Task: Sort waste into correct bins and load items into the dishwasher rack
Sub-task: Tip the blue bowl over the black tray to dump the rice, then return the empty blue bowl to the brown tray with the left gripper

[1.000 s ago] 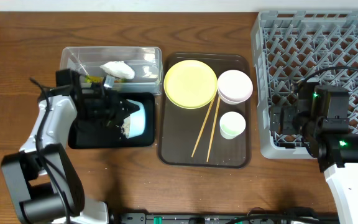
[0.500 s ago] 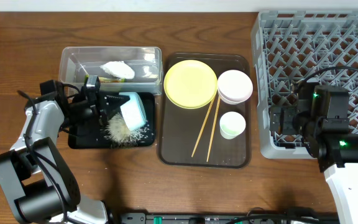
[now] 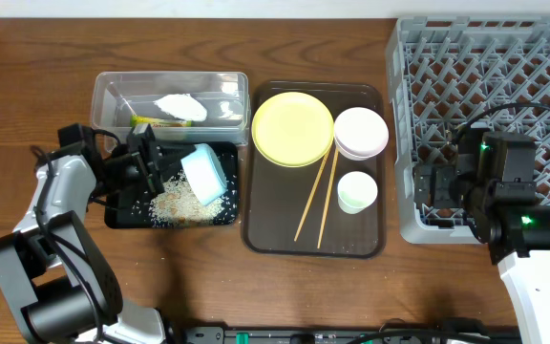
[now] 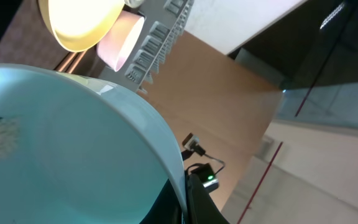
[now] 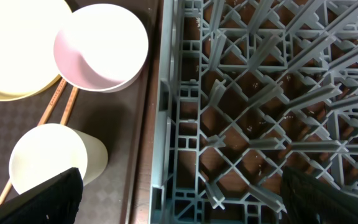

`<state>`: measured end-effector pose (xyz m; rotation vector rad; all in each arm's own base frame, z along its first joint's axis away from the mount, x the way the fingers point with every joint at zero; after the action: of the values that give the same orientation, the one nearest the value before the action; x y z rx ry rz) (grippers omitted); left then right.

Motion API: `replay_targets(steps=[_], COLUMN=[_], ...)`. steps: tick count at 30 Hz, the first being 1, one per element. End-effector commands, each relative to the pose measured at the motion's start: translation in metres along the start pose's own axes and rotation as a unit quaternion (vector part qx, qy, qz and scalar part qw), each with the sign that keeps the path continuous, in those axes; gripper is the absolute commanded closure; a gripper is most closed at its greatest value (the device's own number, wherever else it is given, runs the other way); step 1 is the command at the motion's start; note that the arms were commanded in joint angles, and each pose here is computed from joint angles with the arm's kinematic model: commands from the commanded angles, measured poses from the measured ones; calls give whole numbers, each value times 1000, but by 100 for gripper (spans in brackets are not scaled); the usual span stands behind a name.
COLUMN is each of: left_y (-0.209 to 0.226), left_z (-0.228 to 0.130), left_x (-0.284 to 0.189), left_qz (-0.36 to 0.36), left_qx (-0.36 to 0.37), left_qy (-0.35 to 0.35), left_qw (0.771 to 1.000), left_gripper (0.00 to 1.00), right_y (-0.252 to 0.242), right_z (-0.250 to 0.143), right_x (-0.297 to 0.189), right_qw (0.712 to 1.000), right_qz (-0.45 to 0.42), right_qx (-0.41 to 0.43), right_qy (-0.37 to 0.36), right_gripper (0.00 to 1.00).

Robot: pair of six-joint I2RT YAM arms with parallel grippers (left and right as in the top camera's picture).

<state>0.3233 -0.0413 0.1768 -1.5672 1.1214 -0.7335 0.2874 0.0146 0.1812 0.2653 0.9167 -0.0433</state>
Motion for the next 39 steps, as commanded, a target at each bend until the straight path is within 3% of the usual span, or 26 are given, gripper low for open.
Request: replay_targets(steps=[1,7,13,20,24,26,28,35,39], left_y=[-3,-3,-3,-4,-8,-12,-12,-14,-7], left_z=[3,5,6,8,19,24,24,21,11], left_x=[-7,-13,-13,-13,-13,-13,-12,-10,2], left_qz=[-18,-21,-22,-22,-20,-18,-13,0,88], left_qx=[-37,-41,-90,-75,55,190,283,300,320], left_qy=[-7,-16,-15,-16,-23,-27,-27,-26,-25], left_qw=[999,999,996,997,998,981,959,954,943], left_gripper=[94,94,94,94,94,94,94,94,94], right_y=[6,6,6,6,6,6,6,5,5], right_z=[5,5,5,5,5,5,5,3,3], right_x=[-4,-4,-4,-4,-4,-4,-4,-4,-4], right_qw=[1000,1000,1000,1000,1000,1000,1000,1000,1000], right_qz=[7,7,7,7,7,7,7,6,6], right_qx=[-11,-11,-11,-11,-11,-11,-11,-11,-10], right_qy=[-6,-6,-6,-6,-6,-6,-6,-3,-3], right_gripper=[1,1,1,1,1,1,1,1,1])
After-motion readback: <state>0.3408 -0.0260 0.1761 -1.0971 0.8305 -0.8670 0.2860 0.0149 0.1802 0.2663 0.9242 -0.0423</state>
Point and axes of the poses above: each gripper's point midway between its finger pads, its own x axis out along the fingers, its own y axis along the line the jaws close on, z = x × y, the point moved 1 cm from there along -x, back along the fingers, and after that the axes turned 14 degrees about x, right-handed, at the moved point
